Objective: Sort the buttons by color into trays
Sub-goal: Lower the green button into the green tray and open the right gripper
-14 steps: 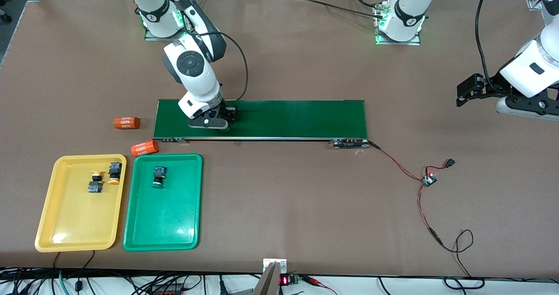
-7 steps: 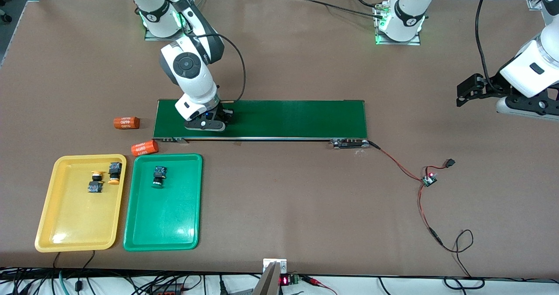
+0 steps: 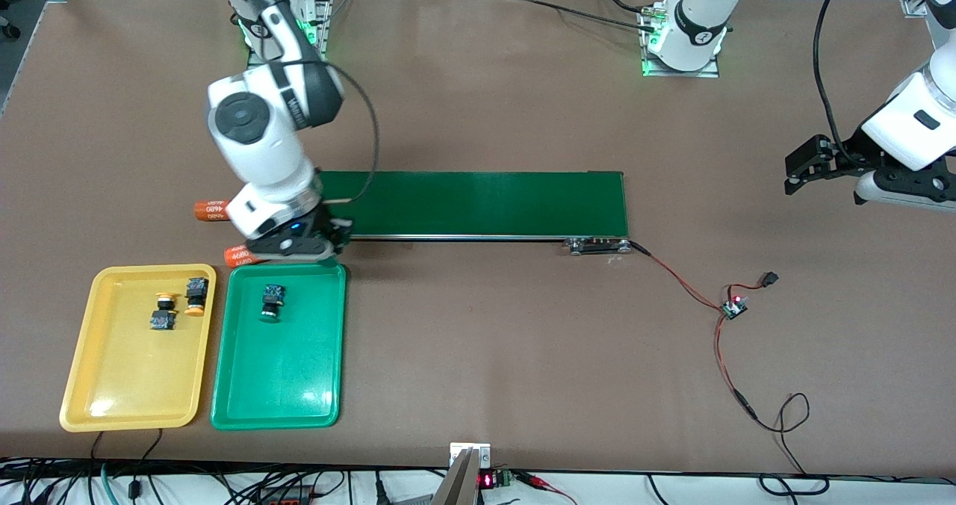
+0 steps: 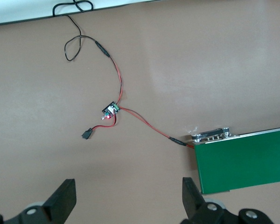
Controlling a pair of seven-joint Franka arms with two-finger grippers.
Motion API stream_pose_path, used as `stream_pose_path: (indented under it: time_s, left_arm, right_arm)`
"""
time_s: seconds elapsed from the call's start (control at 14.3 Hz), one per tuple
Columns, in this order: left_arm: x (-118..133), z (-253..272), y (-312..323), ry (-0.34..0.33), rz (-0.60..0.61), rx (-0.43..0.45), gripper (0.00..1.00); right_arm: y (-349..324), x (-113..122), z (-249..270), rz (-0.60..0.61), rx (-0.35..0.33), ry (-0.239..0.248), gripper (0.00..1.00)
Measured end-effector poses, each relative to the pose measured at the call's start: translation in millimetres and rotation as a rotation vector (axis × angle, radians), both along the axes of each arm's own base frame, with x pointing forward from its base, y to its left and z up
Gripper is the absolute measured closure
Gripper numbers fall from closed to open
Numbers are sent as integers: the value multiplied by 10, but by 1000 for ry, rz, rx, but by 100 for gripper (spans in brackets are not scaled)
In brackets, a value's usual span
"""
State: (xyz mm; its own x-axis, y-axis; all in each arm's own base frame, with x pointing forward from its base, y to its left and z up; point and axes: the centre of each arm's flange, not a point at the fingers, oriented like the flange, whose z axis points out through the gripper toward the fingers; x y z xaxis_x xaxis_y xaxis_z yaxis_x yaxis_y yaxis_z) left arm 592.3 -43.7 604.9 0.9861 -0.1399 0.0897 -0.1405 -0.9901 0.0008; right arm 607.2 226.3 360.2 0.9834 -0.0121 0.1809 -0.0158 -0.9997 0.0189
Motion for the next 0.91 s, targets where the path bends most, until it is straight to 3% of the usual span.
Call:
stream_pose_path:
  time_s: [0.21,0.42,0.91]
  left_arm:
    - [2,-17,34,8,6,1,0]
    - [-1,-19,29,11,5,1,0]
    - [-37,-45,18,44,2,3,0]
  right_arm:
    - [-500,398,-347,-31,-20,21,59]
    - [-580,671,-700,-45,-26,35,59]
    - [-638,810,-1158,-51,-28,22,57]
